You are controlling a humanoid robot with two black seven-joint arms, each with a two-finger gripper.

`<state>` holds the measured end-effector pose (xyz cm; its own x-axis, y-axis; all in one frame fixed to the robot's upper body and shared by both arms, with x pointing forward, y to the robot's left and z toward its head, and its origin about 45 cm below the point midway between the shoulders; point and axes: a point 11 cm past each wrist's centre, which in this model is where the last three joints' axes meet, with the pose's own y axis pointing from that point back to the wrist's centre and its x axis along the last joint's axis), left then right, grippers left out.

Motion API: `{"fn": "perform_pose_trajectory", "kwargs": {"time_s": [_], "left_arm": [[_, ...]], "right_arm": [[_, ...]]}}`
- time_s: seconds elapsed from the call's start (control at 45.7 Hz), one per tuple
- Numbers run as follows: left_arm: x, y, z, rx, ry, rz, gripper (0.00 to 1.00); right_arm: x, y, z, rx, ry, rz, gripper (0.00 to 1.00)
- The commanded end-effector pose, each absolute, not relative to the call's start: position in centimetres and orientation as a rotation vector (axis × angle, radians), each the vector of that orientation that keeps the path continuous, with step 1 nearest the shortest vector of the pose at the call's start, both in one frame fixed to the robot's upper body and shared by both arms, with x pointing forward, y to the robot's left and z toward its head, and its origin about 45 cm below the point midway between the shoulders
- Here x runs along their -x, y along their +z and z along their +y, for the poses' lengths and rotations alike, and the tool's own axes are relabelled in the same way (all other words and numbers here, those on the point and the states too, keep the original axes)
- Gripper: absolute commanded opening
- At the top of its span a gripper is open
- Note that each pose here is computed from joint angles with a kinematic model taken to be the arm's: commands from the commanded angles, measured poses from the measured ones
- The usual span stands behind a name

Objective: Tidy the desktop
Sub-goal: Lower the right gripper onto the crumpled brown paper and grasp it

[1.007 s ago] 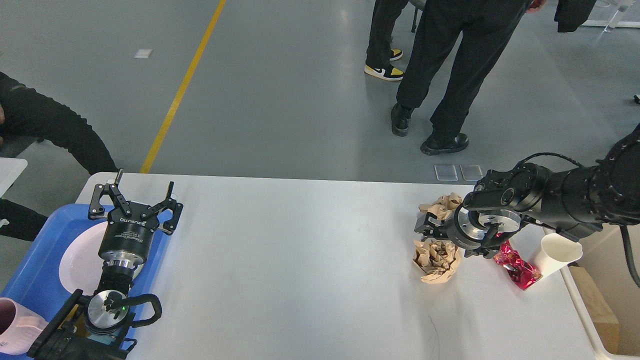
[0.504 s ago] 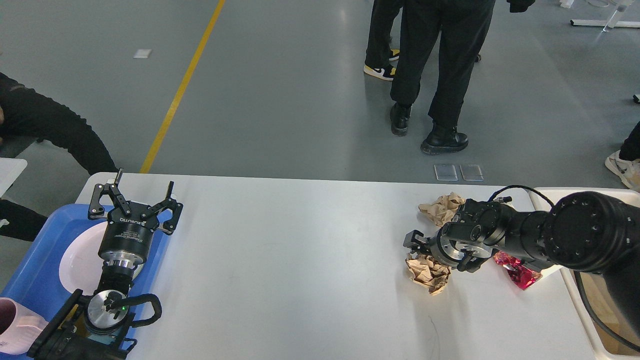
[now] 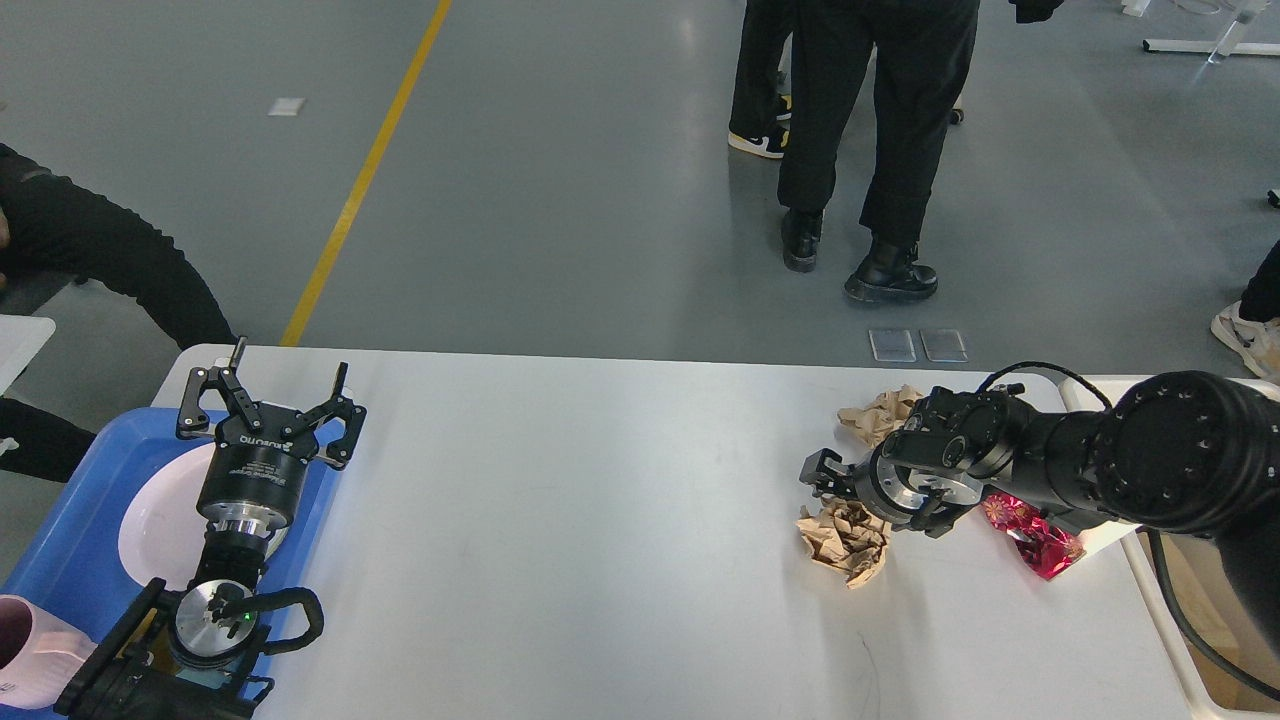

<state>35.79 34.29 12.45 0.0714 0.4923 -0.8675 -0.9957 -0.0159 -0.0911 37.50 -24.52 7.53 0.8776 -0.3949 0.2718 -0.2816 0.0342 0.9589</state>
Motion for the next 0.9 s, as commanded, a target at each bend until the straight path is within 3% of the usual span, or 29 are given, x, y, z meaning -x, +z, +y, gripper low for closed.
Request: {"fn": "perform_pose_trajectory", "kwargs": {"time_s": [0.0,0.307,0.372,0.613,0.723,0.876], "left_arm": [[-35.8,12.5,34.3,0.890,1.376,0.747,0.96],[-35.8,12.5,34.3,0.890,1.376,0.747,0.96],[-35.8,12.5,34.3,0.888,1.375,0.748,0.96],[-35.8,12.5,34.3,0.890,1.376,0.747,0.96],[-35.8,12.5,34.3,0.890,1.376,0.747,0.96],[-35.8,12.4,34.3,0.888,1.376,0.749,0.96]], "right_arm": [[-36.8,7.0,-24.2,-1.569,-0.118,-0.514,1.00],[-36.1,6.3,-24.4,-1.568,-0.142,-0.508,0.98],[-35.8,6.0,-24.4,-1.568,-0.151,-0.504,0.84],[-35.5,5.8,-24.0,-1.586,-0.193,-0.528,0.15],[-35.6,6.0,-24.0,-1.592,-0.216,-0.542,0.00],[-34.6,5.9,-23.6,-1.604,-0.247,-0.496,0.00]]}}
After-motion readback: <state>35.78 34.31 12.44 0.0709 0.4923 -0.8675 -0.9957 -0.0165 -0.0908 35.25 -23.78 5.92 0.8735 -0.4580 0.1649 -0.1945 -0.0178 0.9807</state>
